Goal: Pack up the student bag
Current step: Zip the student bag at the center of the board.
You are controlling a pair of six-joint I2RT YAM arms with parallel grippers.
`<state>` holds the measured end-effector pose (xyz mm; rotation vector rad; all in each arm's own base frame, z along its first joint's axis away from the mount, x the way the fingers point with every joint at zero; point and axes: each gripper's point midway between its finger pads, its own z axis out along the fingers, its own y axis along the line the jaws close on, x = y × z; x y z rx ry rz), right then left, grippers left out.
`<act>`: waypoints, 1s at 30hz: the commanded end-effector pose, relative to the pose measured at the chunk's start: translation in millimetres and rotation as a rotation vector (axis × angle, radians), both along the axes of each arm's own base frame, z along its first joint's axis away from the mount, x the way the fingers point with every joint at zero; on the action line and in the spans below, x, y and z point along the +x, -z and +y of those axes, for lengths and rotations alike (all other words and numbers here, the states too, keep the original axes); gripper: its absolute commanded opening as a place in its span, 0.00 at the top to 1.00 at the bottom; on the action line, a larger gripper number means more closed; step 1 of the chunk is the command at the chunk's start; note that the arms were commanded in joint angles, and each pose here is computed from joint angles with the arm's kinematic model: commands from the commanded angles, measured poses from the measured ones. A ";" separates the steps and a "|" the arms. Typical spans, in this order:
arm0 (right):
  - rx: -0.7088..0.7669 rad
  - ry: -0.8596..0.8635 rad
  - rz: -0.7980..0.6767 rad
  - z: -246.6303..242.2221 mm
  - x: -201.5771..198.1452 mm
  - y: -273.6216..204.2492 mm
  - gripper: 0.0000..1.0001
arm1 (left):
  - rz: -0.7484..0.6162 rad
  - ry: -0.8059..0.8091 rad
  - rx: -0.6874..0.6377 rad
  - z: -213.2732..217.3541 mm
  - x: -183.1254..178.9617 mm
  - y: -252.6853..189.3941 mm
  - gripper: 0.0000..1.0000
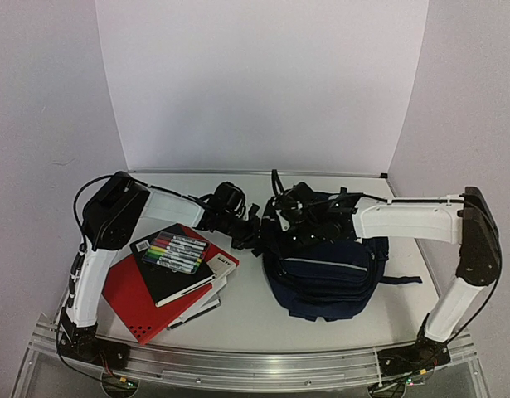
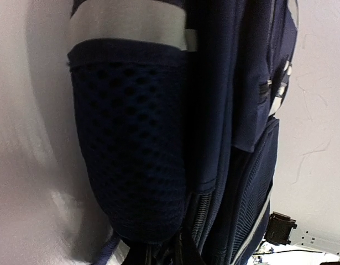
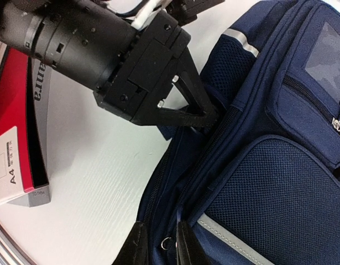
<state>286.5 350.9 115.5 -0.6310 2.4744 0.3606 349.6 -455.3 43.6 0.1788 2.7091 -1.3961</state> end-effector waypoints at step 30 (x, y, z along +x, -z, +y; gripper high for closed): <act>-0.052 -0.009 -0.083 -22.6 -2.6 -62.3 0.65 | -0.466 0.098 -0.409 -2.1 -18.0 -217.7 1.00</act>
